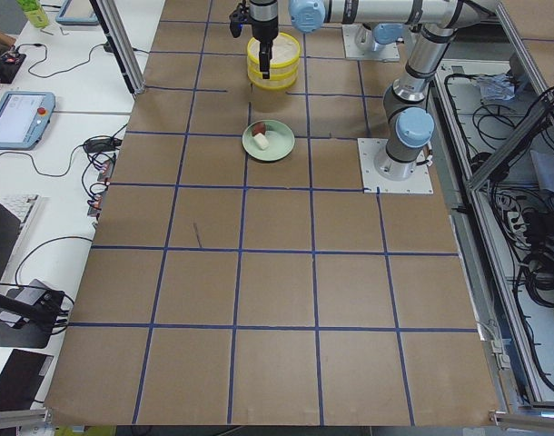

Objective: Place buns in different layers of steamer
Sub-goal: 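Lower the left gripper into the green bowl while the right reaches the steamer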

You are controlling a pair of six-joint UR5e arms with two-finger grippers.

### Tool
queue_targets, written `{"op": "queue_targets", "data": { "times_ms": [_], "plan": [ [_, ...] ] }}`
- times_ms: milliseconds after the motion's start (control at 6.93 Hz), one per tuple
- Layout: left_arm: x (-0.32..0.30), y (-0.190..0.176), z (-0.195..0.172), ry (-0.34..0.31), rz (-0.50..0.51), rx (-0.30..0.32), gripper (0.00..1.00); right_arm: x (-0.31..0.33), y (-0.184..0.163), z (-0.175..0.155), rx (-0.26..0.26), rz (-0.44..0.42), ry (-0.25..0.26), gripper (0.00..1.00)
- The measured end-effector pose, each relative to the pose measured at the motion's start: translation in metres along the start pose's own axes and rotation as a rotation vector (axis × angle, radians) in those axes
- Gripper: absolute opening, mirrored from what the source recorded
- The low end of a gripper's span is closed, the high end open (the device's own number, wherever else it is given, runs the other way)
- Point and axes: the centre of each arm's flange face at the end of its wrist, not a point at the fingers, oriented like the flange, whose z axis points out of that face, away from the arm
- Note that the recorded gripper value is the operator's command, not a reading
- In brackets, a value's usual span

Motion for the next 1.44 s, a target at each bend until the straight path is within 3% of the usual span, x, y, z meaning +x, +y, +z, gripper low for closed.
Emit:
{"op": "queue_targets", "data": {
  "times_ms": [577, 1010, 1154, 1442],
  "plan": [
    [-0.002, 0.0, 0.002, -0.001, 0.01, -0.005, 1.0, 0.0, 0.001, 0.003, -0.017, -0.013, 0.002, 1.0],
    [0.001, 0.002, 0.031, 0.003, 0.031, -0.044, 1.0, 0.006, 0.007, 0.034, -0.105, -0.047, 0.012, 0.97],
    [-0.001, -0.006, 0.06, 0.003, 0.032, -0.045, 1.0, 0.006, 0.008, 0.059, -0.121, -0.052, 0.012, 0.94],
    [-0.006, -0.019, 0.152, -0.008, 0.04, 0.004, 1.0, 0.013, 0.013, 0.136, -0.086, -0.071, 0.007, 0.93]
  ]
}}
